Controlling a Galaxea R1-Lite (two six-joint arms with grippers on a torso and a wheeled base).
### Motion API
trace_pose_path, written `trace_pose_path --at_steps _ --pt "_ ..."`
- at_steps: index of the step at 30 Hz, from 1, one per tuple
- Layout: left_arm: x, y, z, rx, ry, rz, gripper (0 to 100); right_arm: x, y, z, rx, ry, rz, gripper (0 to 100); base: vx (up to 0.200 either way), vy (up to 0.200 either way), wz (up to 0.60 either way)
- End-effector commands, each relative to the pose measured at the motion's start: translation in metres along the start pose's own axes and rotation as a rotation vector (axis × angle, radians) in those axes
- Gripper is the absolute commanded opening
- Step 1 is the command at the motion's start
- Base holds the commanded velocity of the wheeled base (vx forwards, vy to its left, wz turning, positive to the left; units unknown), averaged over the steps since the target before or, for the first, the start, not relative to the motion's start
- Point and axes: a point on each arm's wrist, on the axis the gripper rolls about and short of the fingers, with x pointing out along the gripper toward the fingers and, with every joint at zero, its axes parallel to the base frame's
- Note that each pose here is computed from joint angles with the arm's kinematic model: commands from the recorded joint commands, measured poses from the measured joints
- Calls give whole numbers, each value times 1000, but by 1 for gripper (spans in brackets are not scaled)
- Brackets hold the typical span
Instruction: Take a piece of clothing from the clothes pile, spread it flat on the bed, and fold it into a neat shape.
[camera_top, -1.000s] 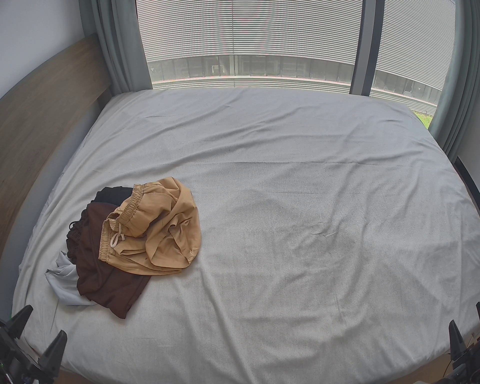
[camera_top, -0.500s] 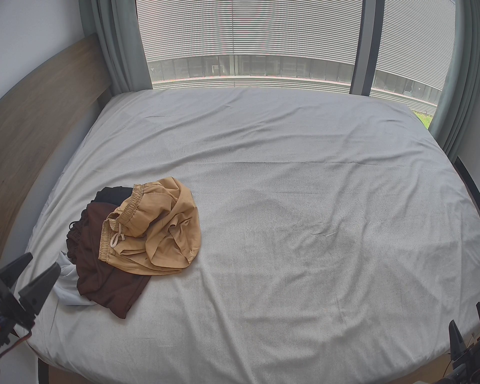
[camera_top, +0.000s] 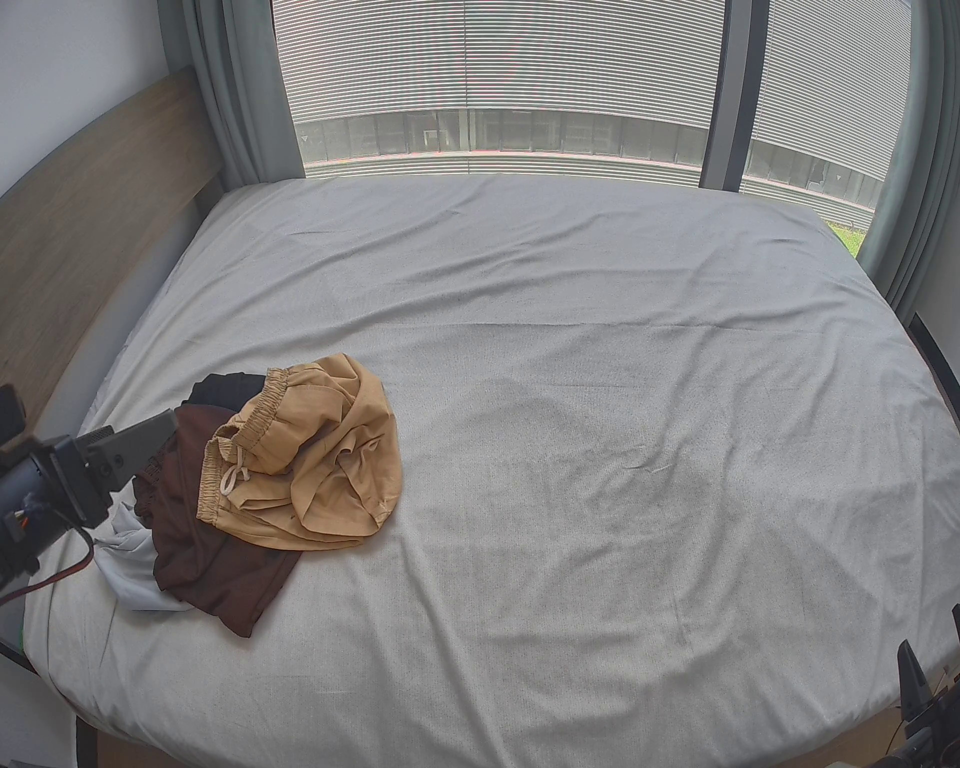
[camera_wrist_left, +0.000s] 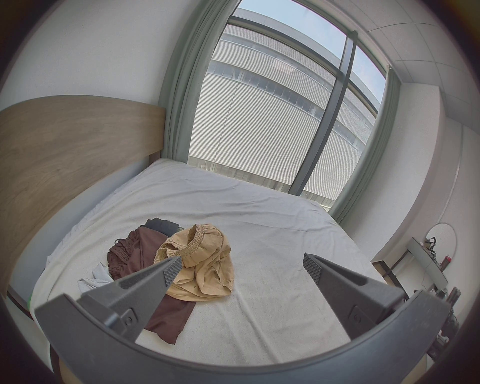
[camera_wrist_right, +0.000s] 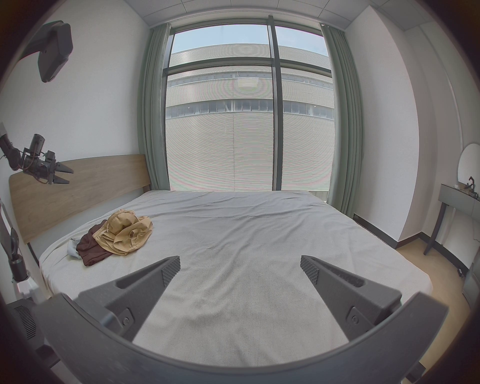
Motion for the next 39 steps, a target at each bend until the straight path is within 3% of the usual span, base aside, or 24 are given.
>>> trace_pose_path --at_steps 1,11,17,39 --pt "27 3 1 -11 64 21 100 0 0 -5 0 1 0 100 0 0 0" --pt "72 8 2 -21 138 52 100 0 0 -5 0 1 0 100 0 0 0" --pt "97 11 4 -23 113 43 100 0 0 -5 -1 1 0 100 0 0 0" --pt "168 56 3 -71 141 69 100 0 0 -5 -1 1 0 100 0 0 0"
